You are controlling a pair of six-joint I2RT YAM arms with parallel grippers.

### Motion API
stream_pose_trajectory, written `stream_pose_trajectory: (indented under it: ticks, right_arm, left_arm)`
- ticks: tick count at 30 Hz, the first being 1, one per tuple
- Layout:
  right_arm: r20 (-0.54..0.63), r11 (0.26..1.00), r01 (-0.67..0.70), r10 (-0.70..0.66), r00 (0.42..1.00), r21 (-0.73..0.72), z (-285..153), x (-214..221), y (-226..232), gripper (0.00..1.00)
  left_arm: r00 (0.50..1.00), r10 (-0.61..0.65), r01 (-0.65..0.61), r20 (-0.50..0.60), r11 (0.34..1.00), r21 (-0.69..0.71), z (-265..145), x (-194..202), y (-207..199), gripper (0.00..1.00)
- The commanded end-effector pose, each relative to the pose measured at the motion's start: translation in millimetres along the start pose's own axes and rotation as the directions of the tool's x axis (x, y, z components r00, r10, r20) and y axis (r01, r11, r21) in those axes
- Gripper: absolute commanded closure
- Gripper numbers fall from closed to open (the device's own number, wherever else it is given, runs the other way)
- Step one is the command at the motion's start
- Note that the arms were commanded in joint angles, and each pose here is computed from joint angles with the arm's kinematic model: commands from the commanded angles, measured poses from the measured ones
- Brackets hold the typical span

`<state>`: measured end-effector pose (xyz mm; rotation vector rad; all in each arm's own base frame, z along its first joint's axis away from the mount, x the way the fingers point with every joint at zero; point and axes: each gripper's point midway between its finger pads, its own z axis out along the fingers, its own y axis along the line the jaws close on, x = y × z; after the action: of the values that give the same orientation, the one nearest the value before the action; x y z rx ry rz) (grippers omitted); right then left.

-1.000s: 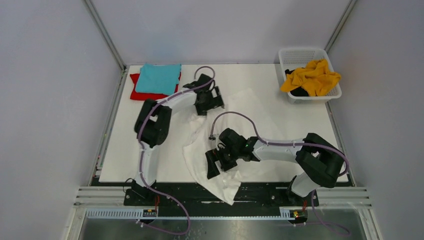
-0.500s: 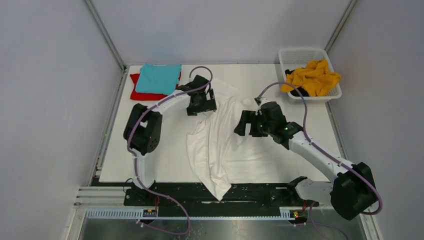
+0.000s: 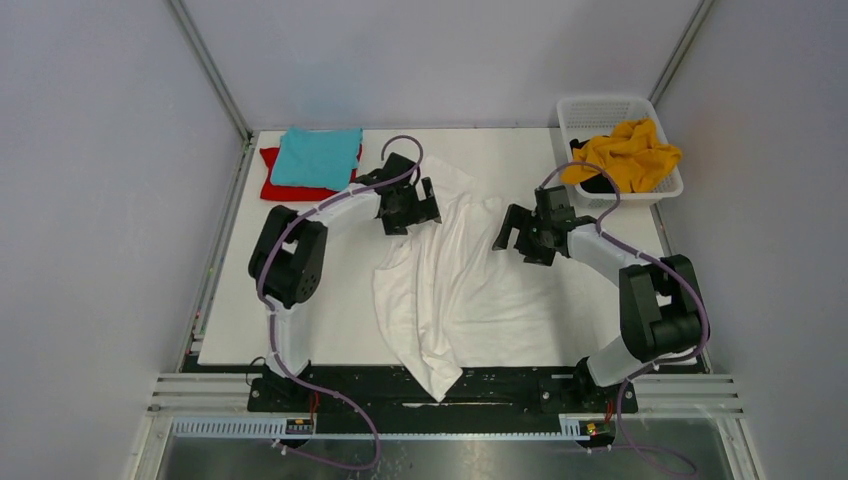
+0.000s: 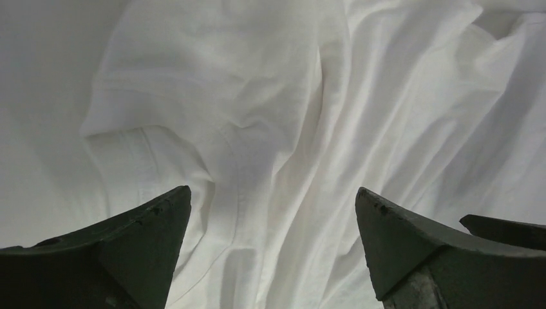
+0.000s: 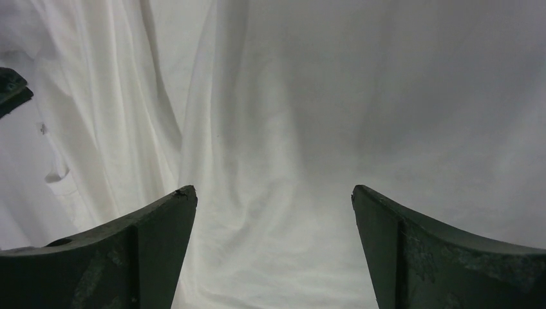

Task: Fold and stack the t-shirts
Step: Flatten out the tshirt

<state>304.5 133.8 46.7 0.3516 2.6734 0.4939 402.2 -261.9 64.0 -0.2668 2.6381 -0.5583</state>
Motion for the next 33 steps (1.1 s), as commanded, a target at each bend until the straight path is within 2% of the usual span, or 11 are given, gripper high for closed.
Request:
stream_pose_trajectory:
  ticks: [1,7,8,9,10,11,17,21,25,30,33]
  right_arm:
    - [0.016,0.998,-0.05,0.05,0.999,-0.049,6.2,-20.4,8.3,0.0]
    - [0.013,0.994,-0.108,0.108,0.994,0.002,8.3,-7.8,-19.5,0.01]
    - [0.009,0.992,-0.123,0.123,0.992,0.017,9.1,-4.9,-26.4,0.01]
    - [0.006,0.991,-0.129,0.128,0.992,0.022,9.6,-3.8,-29.4,0.01]
    - [0.003,0.989,-0.144,0.144,0.99,0.031,9.8,-2.5,-35.4,0.01]
    - [-0.002,0.987,-0.155,0.155,0.988,0.036,9.5,-0.5,-39.1,0.02]
    - [0.016,0.979,-0.2,0.2,0.98,0.04,2.6,0.3,-51.2,0.02]
    - [0.023,0.975,-0.219,0.219,0.976,0.032,-0.4,-0.8,-52.3,0.01]
    - [0.063,0.973,-0.231,0.228,0.972,0.03,-9.5,-7.5,-54.8,0.02]
    - [0.142,0.979,-0.198,0.19,0.972,0.048,-31.5,-24.2,-54.8,0.02]
    - [0.165,0.983,-0.18,0.171,0.971,0.043,-41.4,-26.9,-52.3,0.02]
  left_arm:
    - [0.999,-0.037,0.037,-0.033,0.999,0.024,19.4,5.1,-5.4,0.01]
    - [0.99,-0.107,0.094,-0.095,0.986,-0.139,29.4,23.1,63.4,0.01]
    - [0.988,-0.123,0.109,-0.099,0.985,-0.133,27.1,21.8,70.3,0.01]
    - [0.986,-0.136,0.124,-0.095,0.985,-0.121,23.9,18.9,74.6,0.01]
    - [0.989,-0.14,0.136,-0.043,0.987,-0.089,23.8,4.1,74.2,0.01]
    - [0.984,-0.161,0.148,-0.074,0.978,-0.15,16.0,12.8,89.0,0.01]
    - [0.987,-0.161,0.145,-0.023,0.937,-0.319,-14.7,-6.2,132.4,0.01]
    - [0.989,-0.147,0.139,0.009,0.916,-0.376,-33.7,-22.5,140.5,0.01]
    - [0.986,-0.131,0.161,0.098,0.892,-0.421,-67.8,-36.0,143.4,0.01]
    - [0.975,-0.136,0.193,0.174,0.905,-0.378,-101.4,-39.2,131.7,0.01]
    - [0.977,-0.123,0.176,0.173,0.925,-0.336,-110.7,-30.5,114.8,0.01]
